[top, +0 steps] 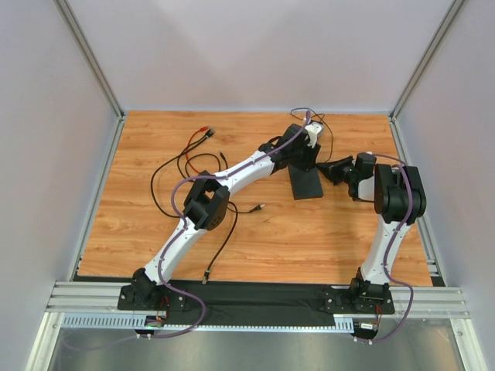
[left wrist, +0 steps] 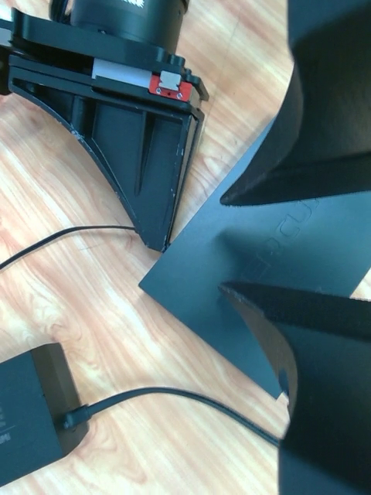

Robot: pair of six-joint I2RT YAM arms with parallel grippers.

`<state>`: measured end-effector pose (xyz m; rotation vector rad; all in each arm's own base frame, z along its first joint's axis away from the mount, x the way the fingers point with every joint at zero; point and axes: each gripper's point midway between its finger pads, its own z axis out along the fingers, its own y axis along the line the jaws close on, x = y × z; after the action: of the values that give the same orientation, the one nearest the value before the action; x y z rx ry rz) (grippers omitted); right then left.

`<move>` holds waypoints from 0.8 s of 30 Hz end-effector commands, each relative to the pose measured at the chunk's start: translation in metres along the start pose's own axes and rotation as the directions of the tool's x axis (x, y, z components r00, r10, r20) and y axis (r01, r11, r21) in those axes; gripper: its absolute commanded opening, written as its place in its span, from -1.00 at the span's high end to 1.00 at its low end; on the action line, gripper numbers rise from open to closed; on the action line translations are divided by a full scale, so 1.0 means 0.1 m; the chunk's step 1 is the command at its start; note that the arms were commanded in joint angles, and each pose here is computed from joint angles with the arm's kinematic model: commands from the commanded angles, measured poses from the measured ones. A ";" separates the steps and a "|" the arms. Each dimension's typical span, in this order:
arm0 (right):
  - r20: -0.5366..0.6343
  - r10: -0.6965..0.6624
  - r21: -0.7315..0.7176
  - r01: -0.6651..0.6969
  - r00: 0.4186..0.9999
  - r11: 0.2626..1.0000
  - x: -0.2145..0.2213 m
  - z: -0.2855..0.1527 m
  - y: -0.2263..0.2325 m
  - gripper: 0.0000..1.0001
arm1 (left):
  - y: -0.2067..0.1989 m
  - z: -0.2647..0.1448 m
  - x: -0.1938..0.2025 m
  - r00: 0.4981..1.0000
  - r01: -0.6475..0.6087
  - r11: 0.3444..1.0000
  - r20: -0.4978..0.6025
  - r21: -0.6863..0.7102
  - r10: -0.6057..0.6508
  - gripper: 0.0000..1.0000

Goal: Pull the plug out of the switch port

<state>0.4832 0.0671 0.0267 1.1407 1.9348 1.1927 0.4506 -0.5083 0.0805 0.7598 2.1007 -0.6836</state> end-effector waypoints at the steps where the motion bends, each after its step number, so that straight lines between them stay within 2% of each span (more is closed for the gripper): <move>1: -0.017 -0.071 -0.011 0.071 0.997 0.997 0.09 -0.03 0.04 1.00 | -0.01 -0.08 -0.32 0.989 -0.127 0.992 0.077 -0.009 0.128 -0.06; 6: -0.034 -0.080 -0.023 0.079 0.996 0.997 0.21 -0.02 0.08 1.00 | 0.01 -0.05 -0.30 0.986 -0.147 0.989 0.077 -0.013 0.148 -0.14; 8: -0.029 -0.088 -0.022 0.088 0.996 0.996 0.22 -0.03 0.11 1.00 | 0.07 -0.06 -0.35 0.988 -0.125 0.990 0.081 -0.058 0.130 -0.11; 10: -0.034 -0.113 -0.007 0.113 0.993 0.994 0.29 -0.04 0.09 1.00 | 0.14 -0.07 -0.30 0.994 -0.079 0.992 0.063 -0.099 0.085 -0.05; 14: -0.007 -0.167 0.016 0.167 0.986 0.986 0.37 -0.07 0.10 1.00 | 0.34 -0.09 -0.11 0.999 0.033 0.975 0.018 -0.219 -0.029 -0.07; 18: 0.004 -0.193 0.023 0.193 0.981 0.981 0.41 -0.12 0.08 1.00 | 0.34 -0.11 0.01 0.993 0.115 0.963 -0.010 -0.243 -0.121 -0.07; 19: -0.018 -0.208 0.010 0.208 0.978 0.978 0.54 -0.10 0.11 1.00 | 0.35 -0.12 0.03 0.991 0.125 0.960 -0.013 -0.250 -0.133 -0.08; 24: -0.009 -0.229 0.016 0.229 0.973 0.973 0.57 -0.15 0.11 1.00 | 0.37 -0.12 0.11 0.988 0.135 0.955 -0.034 -0.264 -0.149 -0.08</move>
<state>0.4464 0.1175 0.0269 0.9901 2.0514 1.1200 0.4627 -0.4704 0.0589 0.5458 2.2559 -0.4494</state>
